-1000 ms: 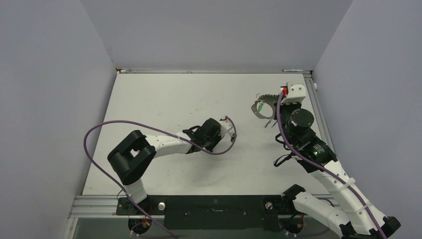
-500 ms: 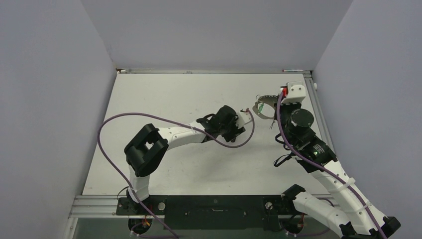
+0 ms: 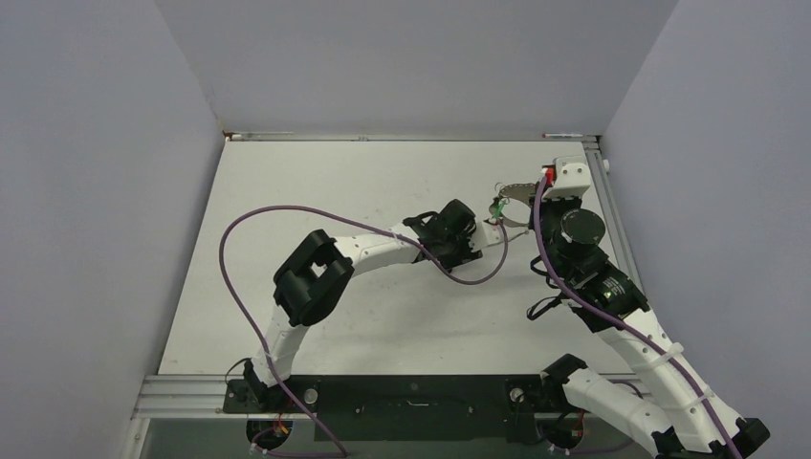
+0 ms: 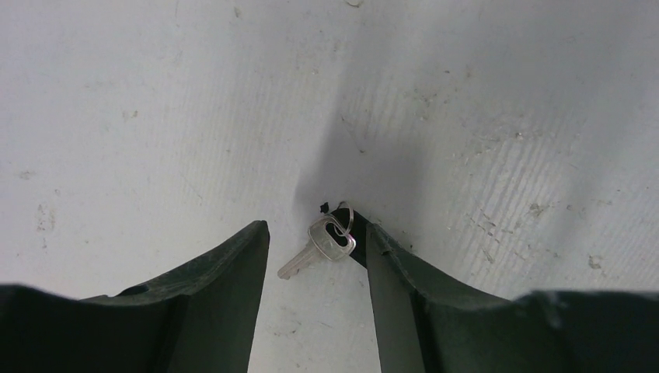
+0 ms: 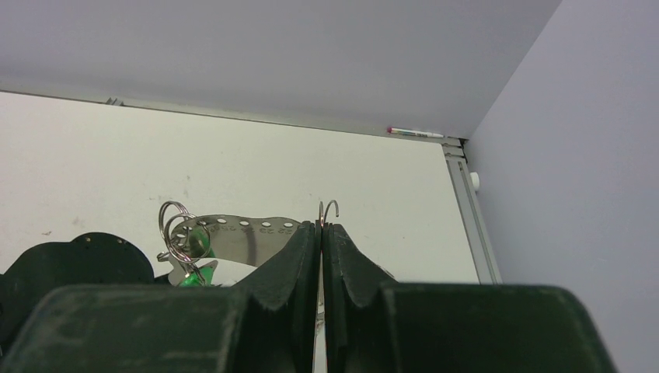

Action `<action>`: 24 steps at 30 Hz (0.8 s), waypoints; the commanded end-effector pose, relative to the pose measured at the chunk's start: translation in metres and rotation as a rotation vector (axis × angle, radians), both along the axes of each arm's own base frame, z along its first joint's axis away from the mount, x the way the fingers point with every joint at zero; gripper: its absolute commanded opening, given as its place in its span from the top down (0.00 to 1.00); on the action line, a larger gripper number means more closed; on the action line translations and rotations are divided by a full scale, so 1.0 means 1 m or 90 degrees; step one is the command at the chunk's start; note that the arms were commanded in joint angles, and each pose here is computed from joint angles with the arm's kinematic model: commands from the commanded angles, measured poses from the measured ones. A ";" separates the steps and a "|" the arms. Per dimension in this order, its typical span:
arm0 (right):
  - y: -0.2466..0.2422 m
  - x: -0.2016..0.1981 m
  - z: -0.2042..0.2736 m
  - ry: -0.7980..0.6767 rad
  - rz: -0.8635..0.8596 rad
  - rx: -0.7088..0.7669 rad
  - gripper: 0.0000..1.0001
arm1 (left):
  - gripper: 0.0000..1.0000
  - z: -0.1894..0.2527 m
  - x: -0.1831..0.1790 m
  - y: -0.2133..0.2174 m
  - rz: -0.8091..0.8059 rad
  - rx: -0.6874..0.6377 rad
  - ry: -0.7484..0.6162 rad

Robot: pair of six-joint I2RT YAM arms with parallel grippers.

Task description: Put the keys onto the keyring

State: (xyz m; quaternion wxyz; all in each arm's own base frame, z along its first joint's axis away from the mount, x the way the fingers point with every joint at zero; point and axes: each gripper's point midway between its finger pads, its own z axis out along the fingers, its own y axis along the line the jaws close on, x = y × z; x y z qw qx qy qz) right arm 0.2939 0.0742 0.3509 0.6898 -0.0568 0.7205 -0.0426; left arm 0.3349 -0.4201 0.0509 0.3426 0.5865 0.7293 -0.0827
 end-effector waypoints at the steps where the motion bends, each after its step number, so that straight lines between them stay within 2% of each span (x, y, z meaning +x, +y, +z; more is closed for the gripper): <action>1: -0.001 -0.002 0.021 -0.043 0.001 0.029 0.95 | 0.54 0.009 -0.005 -0.013 -0.047 -0.011 0.005; 12: -0.001 -0.003 0.021 -0.042 0.001 0.029 0.95 | 0.62 -0.005 -0.001 -0.014 -0.056 0.008 0.007; 21: 0.000 -0.002 0.020 -0.040 0.002 0.026 0.95 | 0.81 -0.011 0.004 -0.013 -0.049 0.016 -0.005; 24: 0.000 -0.002 0.020 -0.041 0.001 0.027 0.95 | 0.91 -0.014 0.004 -0.012 -0.048 0.023 -0.006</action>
